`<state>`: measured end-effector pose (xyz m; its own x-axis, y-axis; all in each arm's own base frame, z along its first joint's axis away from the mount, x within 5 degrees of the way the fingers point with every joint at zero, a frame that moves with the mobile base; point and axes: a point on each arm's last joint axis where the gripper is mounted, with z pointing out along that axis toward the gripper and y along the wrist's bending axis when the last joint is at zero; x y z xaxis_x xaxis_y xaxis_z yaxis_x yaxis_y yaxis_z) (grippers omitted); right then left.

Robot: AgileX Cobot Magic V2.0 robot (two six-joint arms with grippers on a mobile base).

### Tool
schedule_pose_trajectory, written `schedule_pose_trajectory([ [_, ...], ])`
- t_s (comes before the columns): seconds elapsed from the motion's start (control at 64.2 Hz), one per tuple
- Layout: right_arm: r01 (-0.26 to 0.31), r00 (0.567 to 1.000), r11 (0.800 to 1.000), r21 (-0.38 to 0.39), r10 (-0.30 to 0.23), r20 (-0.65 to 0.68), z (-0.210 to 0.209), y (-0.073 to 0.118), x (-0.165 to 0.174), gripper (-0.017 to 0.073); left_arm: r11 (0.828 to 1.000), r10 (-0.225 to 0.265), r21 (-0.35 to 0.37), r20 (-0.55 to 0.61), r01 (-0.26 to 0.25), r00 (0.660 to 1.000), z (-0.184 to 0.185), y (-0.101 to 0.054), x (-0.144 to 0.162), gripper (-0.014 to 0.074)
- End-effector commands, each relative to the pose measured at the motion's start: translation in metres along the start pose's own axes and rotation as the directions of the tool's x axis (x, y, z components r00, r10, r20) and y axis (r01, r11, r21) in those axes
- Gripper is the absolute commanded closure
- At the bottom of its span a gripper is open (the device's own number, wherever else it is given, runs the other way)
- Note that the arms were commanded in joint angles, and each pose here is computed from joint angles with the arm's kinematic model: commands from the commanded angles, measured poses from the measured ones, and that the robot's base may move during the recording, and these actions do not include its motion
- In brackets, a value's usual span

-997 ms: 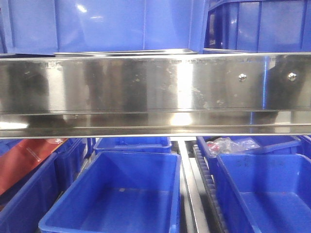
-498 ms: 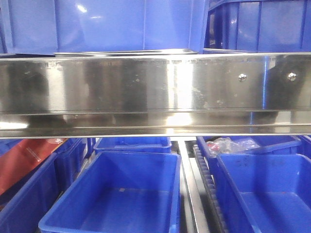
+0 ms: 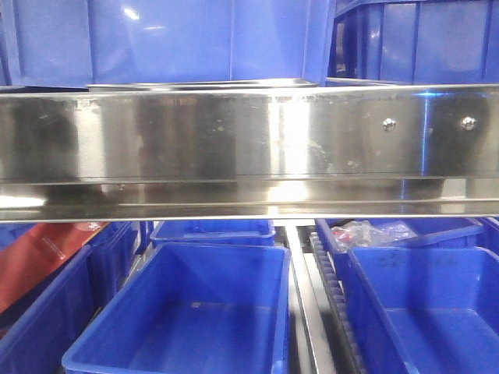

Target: Stack silver trays without gaps

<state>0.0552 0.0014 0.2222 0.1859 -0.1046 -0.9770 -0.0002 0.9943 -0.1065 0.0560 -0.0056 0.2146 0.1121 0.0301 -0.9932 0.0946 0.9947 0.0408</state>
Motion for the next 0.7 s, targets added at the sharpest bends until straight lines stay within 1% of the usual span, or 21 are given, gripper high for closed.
schedule_pose_trajectory([
  [0.0,0.005,0.999,1.0,0.003,-0.005,0.035,0.0,0.0,-0.003,0.0629,1.0,0.0,0.006,0.022,0.0,1.0,0.0,0.0,-0.003,0.0599],
  [0.125,0.005,0.999,1.0,0.003,-0.005,0.039,0.0,0.0,-0.004,0.0629,1.0,-0.001,0.006,0.031,0.0,1.0,0.0,0.0,-0.003,0.0599],
  [0.187,0.005,0.999,1.0,0.004,-0.005,0.045,0.0,0.0,-0.004,0.0629,1.0,-0.001,0.006,0.068,0.0,0.998,0.0,0.0,-0.007,0.0599],
  [0.327,0.004,0.981,1.0,0.011,-0.006,0.195,-0.002,-0.001,-0.018,0.0629,1.0,-0.011,0.006,0.204,0.01,0.979,-0.002,0.0,-0.019,0.0599],
  [0.374,-0.031,0.968,1.0,0.005,0.029,0.249,-0.003,-0.001,-0.023,0.0629,1.0,-0.011,0.005,0.228,0.01,0.974,-0.003,0.0,-0.023,0.0599],
  [0.389,-0.061,0.964,0.998,-0.003,0.06,0.261,-0.003,-0.001,-0.024,0.0629,1.0,-0.014,0.005,0.242,0.013,0.97,-0.003,0.0,-0.028,0.0599],
  [0.421,-0.118,0.955,0.993,-0.02,0.119,0.272,-0.004,-0.001,-0.025,0.0629,0.999,-0.033,0.007,0.245,0.032,0.969,-0.004,0.001,-0.034,0.0599],
  [0.467,-0.173,0.948,0.984,-0.034,0.176,0.267,-0.004,-0.002,-0.028,0.0629,0.997,-0.079,0.009,0.226,0.079,0.971,-0.005,0.002,-0.045,0.0599],
  [0.498,-0.211,0.947,0.977,-0.038,0.214,0.239,-0.003,-0.002,-0.033,0.0629,0.994,-0.109,0.014,0.202,0.108,0.973,-0.007,0.002,-0.053,0.0599],
  [0.545,-0.24,0.951,0.97,-0.031,0.242,0.193,-0.003,-0.004,-0.045,0.0629,0.992,-0.124,0.019,0.171,0.123,0.977,-0.01,0.002,-0.064,0.0599],
  [0.608,-0.248,0.964,0.969,-0.007,0.247,0.1,-0.005,-0.007,-0.057,0.0629,0.992,-0.126,0.024,0.122,0.124,0.984,-0.014,0.002,-0.08,0.0599],
  [0.685,-0.25,0.968,0.968,0.015,0.249,0.019,-0.006,-0.009,-0.073,0.0629,0.995,-0.101,0.02,0.065,0.1,0.993,-0.014,0.003,-0.096,0.0599],
])
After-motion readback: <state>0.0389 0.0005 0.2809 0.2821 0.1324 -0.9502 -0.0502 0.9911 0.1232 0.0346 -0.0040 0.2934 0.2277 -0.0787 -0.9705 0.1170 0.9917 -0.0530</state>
